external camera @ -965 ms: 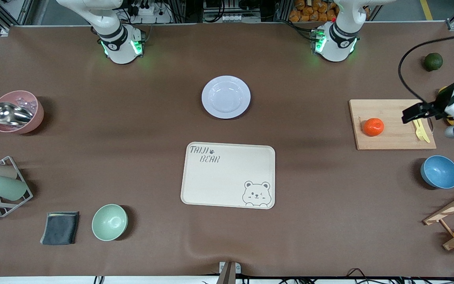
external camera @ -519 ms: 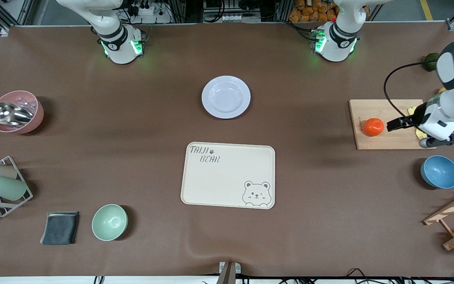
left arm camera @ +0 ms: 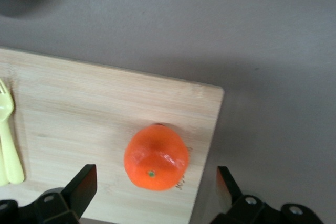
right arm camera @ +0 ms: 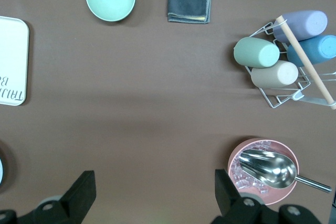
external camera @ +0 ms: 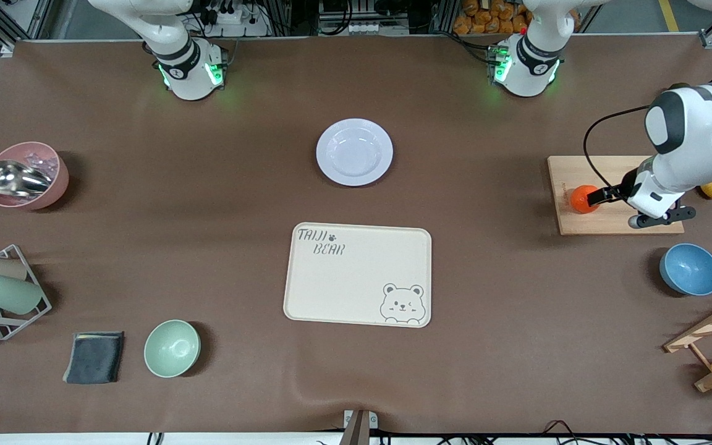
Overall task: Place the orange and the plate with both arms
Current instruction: 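Close the left gripper around the orange, then lift the orange with the left gripper and carry it toward the plate, then lower the orange onto the white plate and open the left gripper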
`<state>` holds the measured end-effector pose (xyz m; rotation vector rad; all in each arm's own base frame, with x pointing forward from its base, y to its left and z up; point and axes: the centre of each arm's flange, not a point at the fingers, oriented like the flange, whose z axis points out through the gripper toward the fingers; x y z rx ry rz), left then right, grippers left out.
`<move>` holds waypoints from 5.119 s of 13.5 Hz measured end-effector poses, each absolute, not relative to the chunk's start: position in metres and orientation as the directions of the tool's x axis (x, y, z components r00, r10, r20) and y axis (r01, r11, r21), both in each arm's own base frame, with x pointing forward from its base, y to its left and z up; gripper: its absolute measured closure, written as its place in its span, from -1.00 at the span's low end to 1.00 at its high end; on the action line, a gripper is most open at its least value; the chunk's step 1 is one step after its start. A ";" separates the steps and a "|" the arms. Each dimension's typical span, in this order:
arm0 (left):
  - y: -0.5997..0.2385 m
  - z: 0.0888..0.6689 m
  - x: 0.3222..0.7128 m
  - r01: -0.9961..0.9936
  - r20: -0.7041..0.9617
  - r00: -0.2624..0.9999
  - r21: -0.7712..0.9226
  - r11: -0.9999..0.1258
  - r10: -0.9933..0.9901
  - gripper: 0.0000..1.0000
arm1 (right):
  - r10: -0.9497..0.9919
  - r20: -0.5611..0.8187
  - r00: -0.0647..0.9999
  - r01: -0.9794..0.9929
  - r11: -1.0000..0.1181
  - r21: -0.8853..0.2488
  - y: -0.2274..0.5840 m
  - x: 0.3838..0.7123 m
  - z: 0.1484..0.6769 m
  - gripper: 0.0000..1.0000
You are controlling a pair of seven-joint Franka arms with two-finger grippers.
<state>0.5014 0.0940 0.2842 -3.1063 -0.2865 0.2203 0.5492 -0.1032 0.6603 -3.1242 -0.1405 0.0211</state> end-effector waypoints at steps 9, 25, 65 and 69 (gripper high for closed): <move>0.096 0.234 0.492 0.179 -0.172 0.968 -0.020 -0.984 0.180 -1.00 | 0.090 -0.049 0.995 0.089 -0.996 -0.024 -0.103 0.549 0.651 -1.00; 0.093 0.202 0.482 0.176 -0.221 0.959 -0.018 -0.984 0.175 -0.50 | 0.110 -0.162 0.981 0.085 -0.985 -0.152 -0.090 0.553 0.606 -1.00; -0.515 0.217 0.305 0.361 -0.196 0.916 0.031 -0.932 0.349 -0.47 | -0.049 -0.475 0.879 -0.279 -0.861 -0.426 -0.052 0.552 0.432 -1.00; -0.521 0.190 0.298 0.357 -0.166 0.922 0.019 -0.934 0.350 -0.47 | -0.051 -0.471 0.880 -0.279 -0.860 -0.428 -0.046 0.552 0.425 -1.00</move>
